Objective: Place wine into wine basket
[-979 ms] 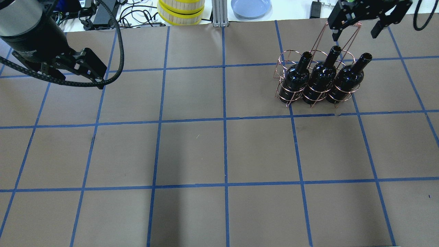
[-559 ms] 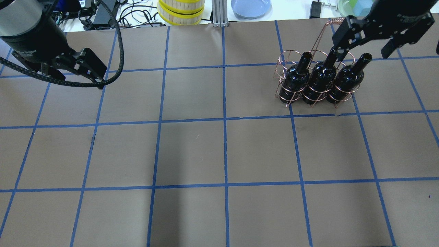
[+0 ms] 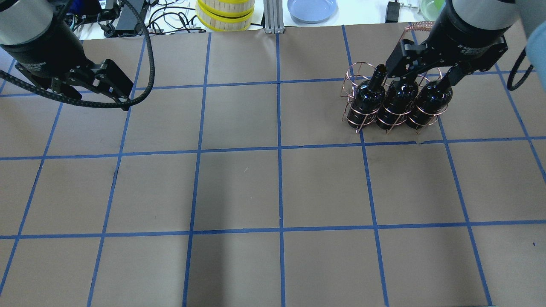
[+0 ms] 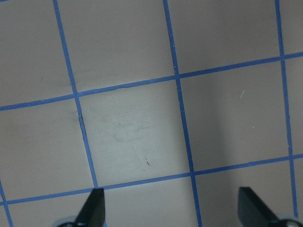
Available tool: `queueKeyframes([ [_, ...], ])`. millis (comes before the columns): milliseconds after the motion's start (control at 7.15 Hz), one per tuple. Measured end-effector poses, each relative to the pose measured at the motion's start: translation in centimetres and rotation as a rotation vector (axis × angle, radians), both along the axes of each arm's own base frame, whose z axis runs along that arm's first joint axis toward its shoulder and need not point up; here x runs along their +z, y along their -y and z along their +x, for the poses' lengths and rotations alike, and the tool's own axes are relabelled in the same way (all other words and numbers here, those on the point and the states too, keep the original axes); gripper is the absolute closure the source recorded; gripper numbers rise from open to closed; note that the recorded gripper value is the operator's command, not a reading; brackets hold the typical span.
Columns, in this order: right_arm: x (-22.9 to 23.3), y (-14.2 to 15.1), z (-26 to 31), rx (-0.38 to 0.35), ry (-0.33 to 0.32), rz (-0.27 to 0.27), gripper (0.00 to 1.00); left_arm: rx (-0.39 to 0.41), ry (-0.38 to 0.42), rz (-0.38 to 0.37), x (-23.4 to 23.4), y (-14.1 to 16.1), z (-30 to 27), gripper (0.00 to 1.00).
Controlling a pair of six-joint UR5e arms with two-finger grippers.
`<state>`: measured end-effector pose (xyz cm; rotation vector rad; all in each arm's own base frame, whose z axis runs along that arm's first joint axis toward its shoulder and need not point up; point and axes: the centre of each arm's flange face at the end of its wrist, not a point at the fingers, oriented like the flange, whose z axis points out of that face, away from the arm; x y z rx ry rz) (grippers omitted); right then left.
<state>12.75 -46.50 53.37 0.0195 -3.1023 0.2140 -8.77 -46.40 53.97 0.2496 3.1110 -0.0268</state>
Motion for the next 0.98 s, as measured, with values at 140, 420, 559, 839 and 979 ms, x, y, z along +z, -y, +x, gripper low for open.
queueKeyframes([
  [140, -0.08, 0.34, 0.85, 0.012, -0.011, 0.003, 0.0, 0.0, 0.0, 0.0, 0.0, 0.0, 0.01, 0.0],
  [420, -0.26, 0.41, 1.29, 0.024, -0.036, 0.017, 0.0, 0.001, 0.0, 0.0, 0.0, 0.0, 0.02, 0.0],
  [559, -0.46, 0.3, 1.38, 0.024, -0.024, 0.039, 0.0, 0.001, 0.0, 0.0, 0.0, 0.01, 0.02, 0.0],
  [839, -1.01, -0.21, 1.7, 0.02, 0.028, 0.106, 0.0, 0.001, 0.0, 0.0, 0.0, 0.01, 0.05, 0.0],
  [979, -1.01, -0.38, 1.7, 0.018, 0.031, 0.117, 0.0, 0.001, 0.0, 0.0, 0.0, 0.01, 0.05, 0.0],
])
